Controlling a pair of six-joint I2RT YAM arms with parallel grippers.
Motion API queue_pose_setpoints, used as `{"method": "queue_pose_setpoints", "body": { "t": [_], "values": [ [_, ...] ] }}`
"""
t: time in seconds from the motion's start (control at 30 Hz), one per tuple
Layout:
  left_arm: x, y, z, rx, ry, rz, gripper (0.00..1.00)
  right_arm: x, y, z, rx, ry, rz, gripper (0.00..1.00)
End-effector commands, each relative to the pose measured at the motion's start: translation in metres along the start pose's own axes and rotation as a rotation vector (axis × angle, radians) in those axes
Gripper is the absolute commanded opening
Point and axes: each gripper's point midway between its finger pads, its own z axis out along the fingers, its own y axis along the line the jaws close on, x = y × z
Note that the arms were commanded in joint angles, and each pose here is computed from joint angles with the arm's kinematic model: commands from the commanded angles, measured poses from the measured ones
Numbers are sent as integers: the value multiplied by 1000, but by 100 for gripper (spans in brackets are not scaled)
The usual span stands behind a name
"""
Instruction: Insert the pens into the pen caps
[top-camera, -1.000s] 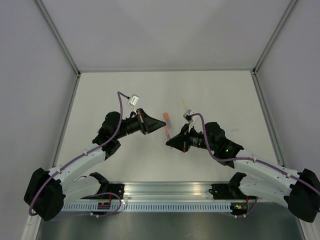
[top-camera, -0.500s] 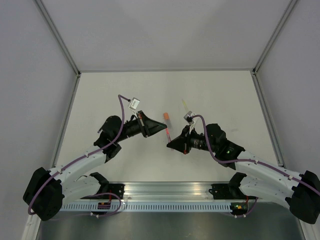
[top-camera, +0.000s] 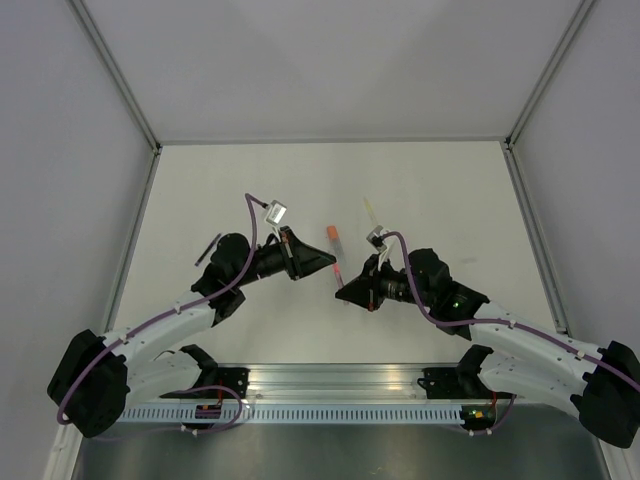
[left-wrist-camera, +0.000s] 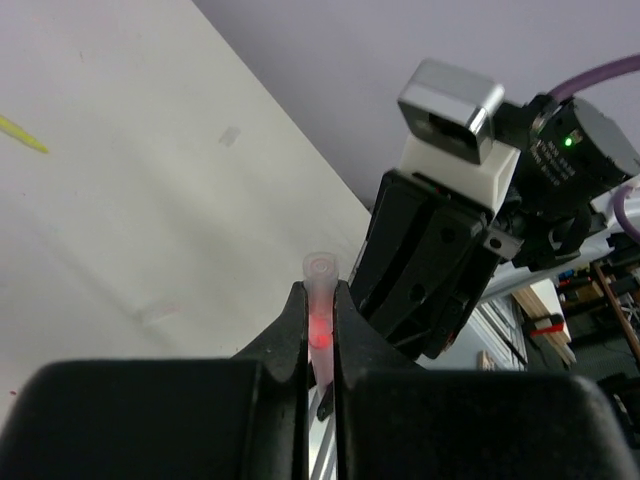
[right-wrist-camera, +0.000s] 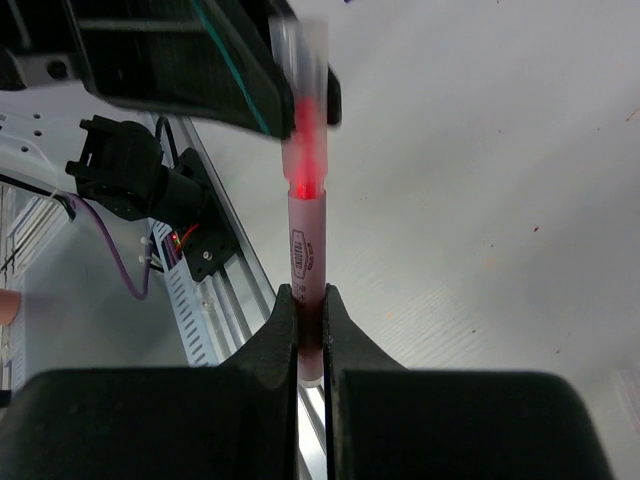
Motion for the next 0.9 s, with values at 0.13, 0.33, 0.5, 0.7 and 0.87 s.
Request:
{"method": "queue_pose_setpoints", "body": {
  "t": [0.13, 0.33, 0.5, 0.7, 0.87],
  "values": [
    [40, -15, -9, 87, 129, -30, 16, -46, 11, -1, -20, -174, -51, 0],
    [36, -20, -10, 95, 112, -28, 27, -44, 17, -1, -55, -164, -58, 0],
    [29, -23, -10, 82, 102, -13, 40, -42, 22, -1, -84, -147, -60, 0],
    [8, -22, -10, 15, 44, 23, 55, -39, 26, -1, -109, -129, -57, 0],
    [-7, -11, -5, -96, 15, 28, 62, -37, 30, -1, -126, -118, -57, 0]
  ]
}}
